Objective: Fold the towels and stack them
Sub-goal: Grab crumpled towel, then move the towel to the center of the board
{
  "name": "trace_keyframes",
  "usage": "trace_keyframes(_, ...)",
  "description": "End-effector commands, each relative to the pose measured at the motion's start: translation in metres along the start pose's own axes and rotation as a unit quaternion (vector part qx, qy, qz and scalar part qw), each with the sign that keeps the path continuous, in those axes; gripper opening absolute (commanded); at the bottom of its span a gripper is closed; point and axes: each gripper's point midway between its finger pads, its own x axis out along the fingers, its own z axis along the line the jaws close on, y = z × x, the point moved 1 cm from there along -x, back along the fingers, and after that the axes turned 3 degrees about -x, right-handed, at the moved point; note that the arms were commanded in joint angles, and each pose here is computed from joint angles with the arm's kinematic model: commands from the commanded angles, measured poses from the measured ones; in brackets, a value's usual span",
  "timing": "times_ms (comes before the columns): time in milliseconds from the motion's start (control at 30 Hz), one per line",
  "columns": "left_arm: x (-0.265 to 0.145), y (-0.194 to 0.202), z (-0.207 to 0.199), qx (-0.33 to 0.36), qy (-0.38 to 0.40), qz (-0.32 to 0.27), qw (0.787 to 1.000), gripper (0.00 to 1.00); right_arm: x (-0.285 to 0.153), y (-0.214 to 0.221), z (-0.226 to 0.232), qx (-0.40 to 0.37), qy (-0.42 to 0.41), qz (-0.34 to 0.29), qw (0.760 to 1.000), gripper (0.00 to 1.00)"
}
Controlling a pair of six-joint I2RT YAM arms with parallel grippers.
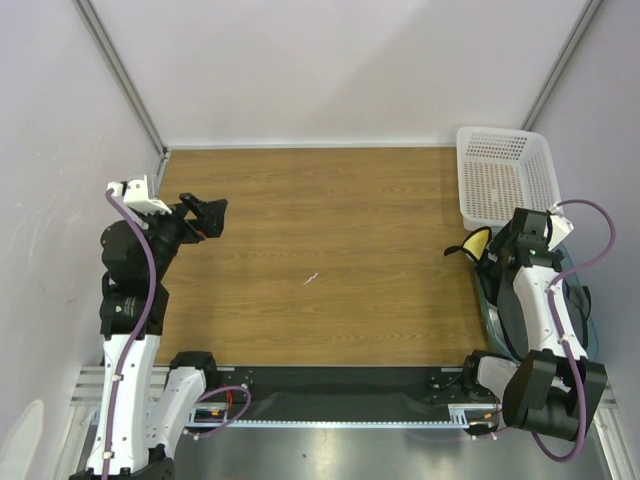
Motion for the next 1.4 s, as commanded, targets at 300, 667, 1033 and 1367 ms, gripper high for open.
trace_keyframes(300, 0.003, -0.004, -0.003, 0.012, 0.01, -0.007, 1.0, 1.0, 0.007, -0.011, -0.005, 0.011, 0.025, -0.026, 0.999, 0.59)
trace_keyframes(667, 0.004, -0.002, -0.003, 0.013, 0.011, -0.003, 1.0, 1.0, -0.042, -0.055, -0.004, 0.026, -0.006, -0.077, 0.997, 0.0)
trace_keyframes(1033, 0.001, 0.001, -0.019, 0.017, 0.063, 0.001, 0.998, 1.0, -0.14, -0.118, 0.019, 0.017, -0.113, -0.169, 0.979, 0.0)
trace_keyframes(1367, -0.008, 0.022, -0.072, 0.024, 0.226, 0.047, 0.973, 1.0, -0.21, -0.132, 0.099, -0.034, -0.321, -0.196, 0.926, 0.0)
